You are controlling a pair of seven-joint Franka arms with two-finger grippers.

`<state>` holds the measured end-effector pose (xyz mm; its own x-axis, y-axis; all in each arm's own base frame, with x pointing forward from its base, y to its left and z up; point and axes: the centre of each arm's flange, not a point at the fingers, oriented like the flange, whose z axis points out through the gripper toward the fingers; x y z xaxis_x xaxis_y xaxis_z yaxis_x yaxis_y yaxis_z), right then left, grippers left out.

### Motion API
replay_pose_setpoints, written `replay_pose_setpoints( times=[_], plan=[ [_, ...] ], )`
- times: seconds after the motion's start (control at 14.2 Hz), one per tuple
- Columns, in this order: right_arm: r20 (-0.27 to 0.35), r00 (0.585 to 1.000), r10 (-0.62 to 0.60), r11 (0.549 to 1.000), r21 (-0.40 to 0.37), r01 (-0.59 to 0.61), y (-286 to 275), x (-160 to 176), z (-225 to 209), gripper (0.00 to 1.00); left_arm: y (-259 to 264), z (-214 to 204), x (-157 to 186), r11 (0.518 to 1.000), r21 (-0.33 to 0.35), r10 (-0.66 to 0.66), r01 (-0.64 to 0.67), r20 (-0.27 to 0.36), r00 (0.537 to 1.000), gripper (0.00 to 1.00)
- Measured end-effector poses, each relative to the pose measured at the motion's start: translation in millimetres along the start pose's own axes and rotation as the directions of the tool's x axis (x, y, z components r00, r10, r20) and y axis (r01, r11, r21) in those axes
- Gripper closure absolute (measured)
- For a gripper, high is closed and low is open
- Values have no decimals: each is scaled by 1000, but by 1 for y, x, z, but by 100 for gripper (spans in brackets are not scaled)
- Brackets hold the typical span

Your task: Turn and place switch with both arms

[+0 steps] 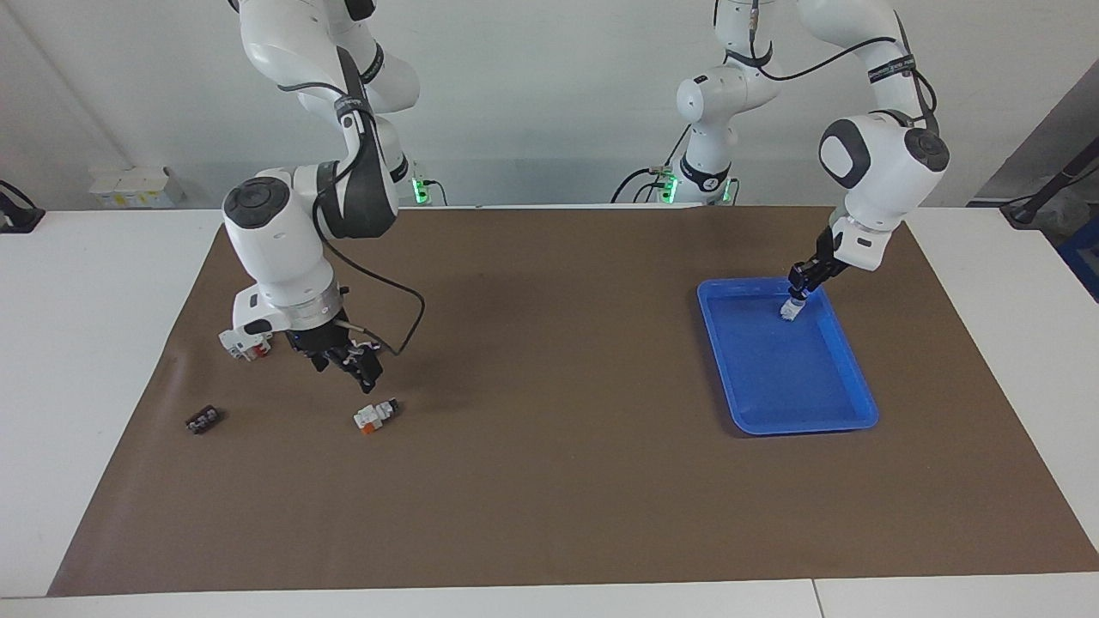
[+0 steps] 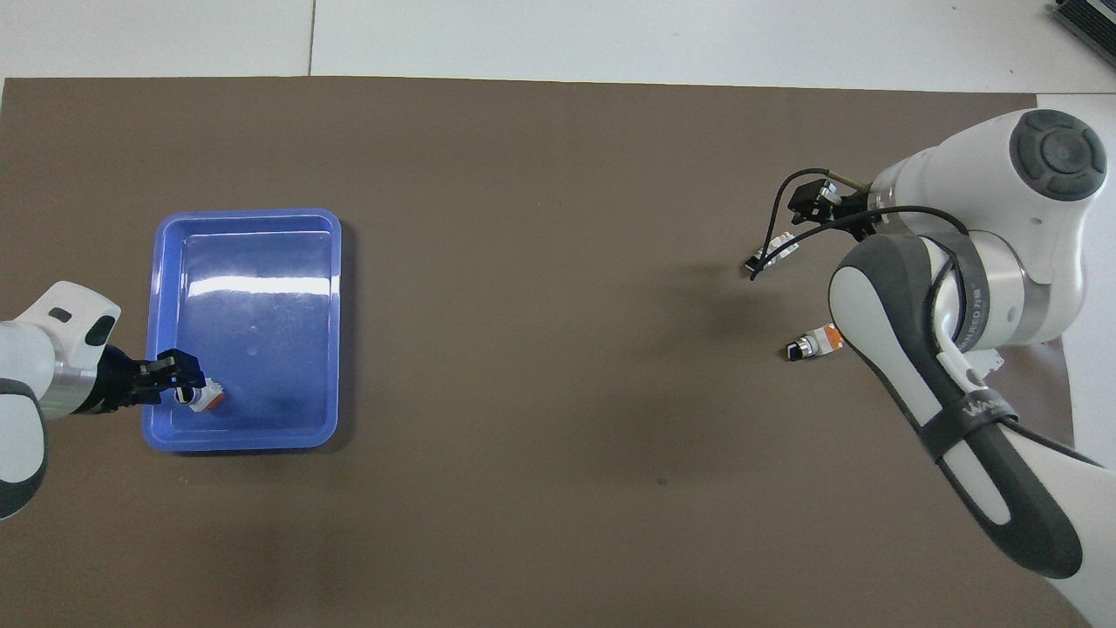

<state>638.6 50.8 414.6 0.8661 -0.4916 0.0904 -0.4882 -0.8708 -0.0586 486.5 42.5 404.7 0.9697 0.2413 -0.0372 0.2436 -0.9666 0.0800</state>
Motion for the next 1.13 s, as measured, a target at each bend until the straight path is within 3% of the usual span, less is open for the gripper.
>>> replay_pose_setpoints(
  times=[0.07, 0.28, 0.56, 0.78, 1.13],
  plan=[
    [7, 1000, 0, 1000, -4, 0, 1, 0, 0, 0, 5, -14, 5, 999, -2, 45, -45, -22, 999, 34],
    [2, 998, -65, 998, -22, 65, 4, -2, -13, 0, 30, -56, 17, 972, 7, 233, -233, -99, 967, 4],
    [17, 977, -214, 975, -58, 215, 24, 7, -86, 0, 80, -109, 21, 922, 23, 385, -387, -168, 907, 1],
    [25, 968, -248, 966, -62, 249, 46, 3, -151, 0, 104, -152, 22, 901, 11, 430, -433, -152, 890, 1],
    [62, 967, -246, 966, -70, 250, 72, -37, -222, 0, 124, -202, 35, 882, -12, 465, -471, -144, 874, 0]
  ],
)
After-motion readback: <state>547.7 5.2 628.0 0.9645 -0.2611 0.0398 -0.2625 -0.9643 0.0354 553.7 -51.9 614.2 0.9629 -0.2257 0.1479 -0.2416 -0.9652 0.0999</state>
